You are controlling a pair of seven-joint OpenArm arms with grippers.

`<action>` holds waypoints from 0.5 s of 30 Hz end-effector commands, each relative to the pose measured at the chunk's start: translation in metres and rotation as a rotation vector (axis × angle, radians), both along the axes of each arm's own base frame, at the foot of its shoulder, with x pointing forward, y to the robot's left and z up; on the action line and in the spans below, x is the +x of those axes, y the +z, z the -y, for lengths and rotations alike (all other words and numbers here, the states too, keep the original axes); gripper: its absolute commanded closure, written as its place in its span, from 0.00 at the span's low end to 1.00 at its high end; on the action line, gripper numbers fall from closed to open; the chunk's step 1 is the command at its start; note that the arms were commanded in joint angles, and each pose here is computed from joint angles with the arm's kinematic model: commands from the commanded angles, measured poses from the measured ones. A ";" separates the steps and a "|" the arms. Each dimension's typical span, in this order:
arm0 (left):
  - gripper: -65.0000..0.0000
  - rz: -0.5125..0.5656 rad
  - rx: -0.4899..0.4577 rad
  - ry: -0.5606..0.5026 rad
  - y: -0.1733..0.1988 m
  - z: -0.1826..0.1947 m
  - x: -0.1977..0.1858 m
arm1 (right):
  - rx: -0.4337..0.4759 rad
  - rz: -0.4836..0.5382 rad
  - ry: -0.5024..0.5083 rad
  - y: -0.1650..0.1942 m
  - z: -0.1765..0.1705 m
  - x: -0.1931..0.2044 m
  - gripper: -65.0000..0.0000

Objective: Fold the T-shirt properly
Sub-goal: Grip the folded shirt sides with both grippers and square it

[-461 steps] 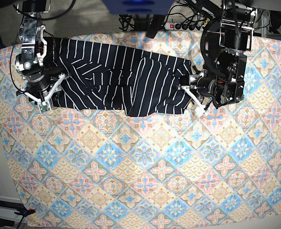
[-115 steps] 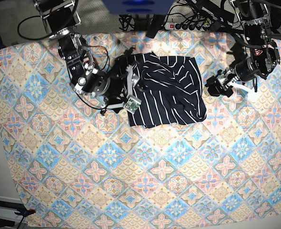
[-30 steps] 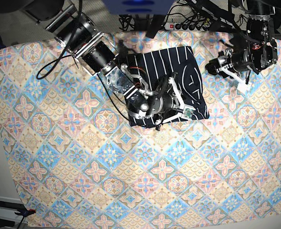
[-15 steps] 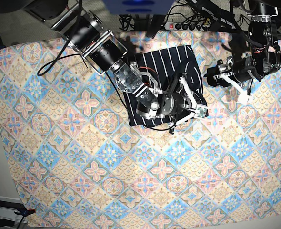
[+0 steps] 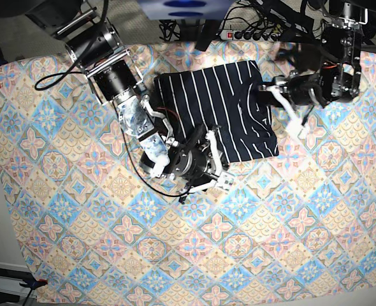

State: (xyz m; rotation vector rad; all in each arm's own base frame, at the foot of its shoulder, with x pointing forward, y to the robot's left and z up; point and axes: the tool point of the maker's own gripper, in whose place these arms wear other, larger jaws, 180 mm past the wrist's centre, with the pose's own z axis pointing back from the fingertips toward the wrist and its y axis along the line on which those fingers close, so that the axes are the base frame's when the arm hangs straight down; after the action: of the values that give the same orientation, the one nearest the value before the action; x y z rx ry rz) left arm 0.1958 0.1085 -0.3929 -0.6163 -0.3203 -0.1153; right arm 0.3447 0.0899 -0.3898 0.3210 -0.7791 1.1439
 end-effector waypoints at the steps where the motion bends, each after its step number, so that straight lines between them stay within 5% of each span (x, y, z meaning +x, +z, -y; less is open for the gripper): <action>1: 1.00 0.032 -0.003 -0.045 0.010 0.006 0.005 | 0.030 0.015 -0.008 0.009 -0.004 0.009 0.80; 6: 1.00 0.005 -0.001 -0.213 0.004 0.039 -0.008 | 0.051 -0.039 -0.106 -0.006 0.021 0.025 0.80; 15: 1.00 0.015 0.231 -0.404 -0.029 0.037 -0.026 | 0.033 -0.100 -0.145 -0.034 0.042 0.034 0.80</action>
State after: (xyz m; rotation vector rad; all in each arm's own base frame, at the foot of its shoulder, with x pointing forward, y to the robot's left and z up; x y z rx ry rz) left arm 0.1642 0.0719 -0.4264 -0.4402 -0.1697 -0.5343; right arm 0.3625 0.0443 -0.4421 0.3402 -0.6602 0.9708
